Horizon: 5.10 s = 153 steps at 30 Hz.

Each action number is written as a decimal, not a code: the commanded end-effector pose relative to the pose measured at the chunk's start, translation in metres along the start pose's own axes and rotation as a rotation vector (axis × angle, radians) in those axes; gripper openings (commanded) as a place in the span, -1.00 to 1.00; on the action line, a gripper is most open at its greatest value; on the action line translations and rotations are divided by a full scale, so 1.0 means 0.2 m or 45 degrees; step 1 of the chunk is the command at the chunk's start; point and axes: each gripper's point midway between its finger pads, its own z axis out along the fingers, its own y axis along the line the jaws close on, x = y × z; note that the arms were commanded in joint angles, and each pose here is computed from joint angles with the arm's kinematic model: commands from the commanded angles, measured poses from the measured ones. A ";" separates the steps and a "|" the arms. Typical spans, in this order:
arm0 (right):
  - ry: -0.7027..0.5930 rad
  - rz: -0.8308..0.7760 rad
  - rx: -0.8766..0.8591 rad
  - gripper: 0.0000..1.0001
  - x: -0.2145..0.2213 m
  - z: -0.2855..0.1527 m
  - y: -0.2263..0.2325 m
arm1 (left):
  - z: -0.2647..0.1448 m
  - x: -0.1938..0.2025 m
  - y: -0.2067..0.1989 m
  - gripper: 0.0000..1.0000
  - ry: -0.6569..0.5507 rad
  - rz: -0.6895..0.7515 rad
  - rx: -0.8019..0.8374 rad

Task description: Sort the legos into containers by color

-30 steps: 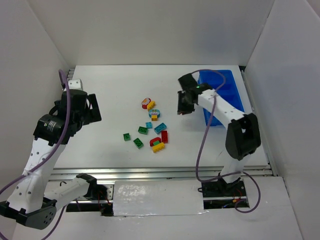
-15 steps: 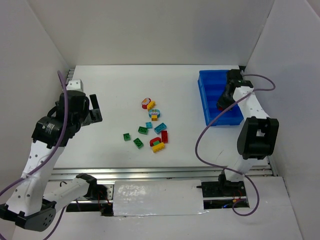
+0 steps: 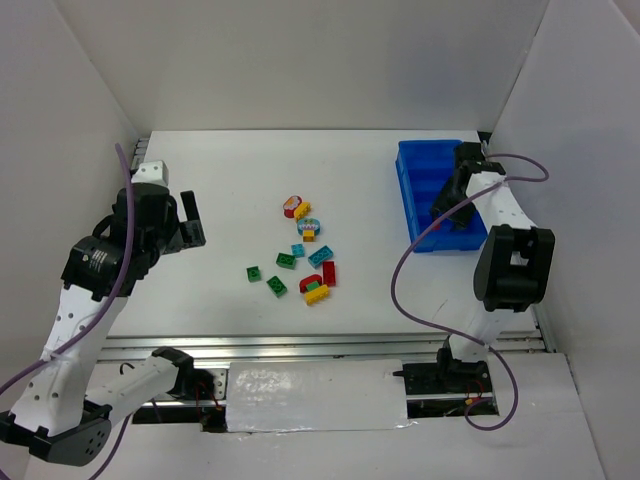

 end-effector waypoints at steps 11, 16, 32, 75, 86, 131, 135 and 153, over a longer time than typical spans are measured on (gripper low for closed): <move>-0.077 -0.095 -0.151 0.51 -0.01 -0.23 0.16 | -0.02 -0.07 -0.02 0.99 -0.059 -0.015 0.027; -0.097 -0.529 -0.390 0.48 0.42 -0.48 0.64 | 0.00 -0.08 -0.03 0.99 -0.073 -0.043 0.025; 0.072 -0.843 -0.333 0.41 1.25 -0.28 1.04 | 0.01 -0.08 -0.06 0.99 -0.058 -0.035 0.055; -0.242 0.192 -0.017 -0.98 -0.05 -0.24 0.05 | 0.02 -0.05 -0.07 0.99 -0.043 -0.018 0.074; -0.320 0.472 0.025 -0.84 -0.33 -0.13 -0.12 | 0.01 -0.02 -0.05 0.99 -0.038 -0.008 0.076; -0.090 -1.211 -0.433 0.99 1.62 -0.32 0.97 | 0.06 -0.01 -0.08 0.99 -0.009 -0.084 0.057; -0.079 -1.232 -0.410 0.99 1.64 -0.26 0.95 | 0.07 0.00 -0.10 0.99 -0.003 -0.075 0.083; -0.069 -1.281 -0.596 0.18 1.74 -0.15 0.95 | 0.09 0.02 -0.13 0.99 0.032 -0.059 0.120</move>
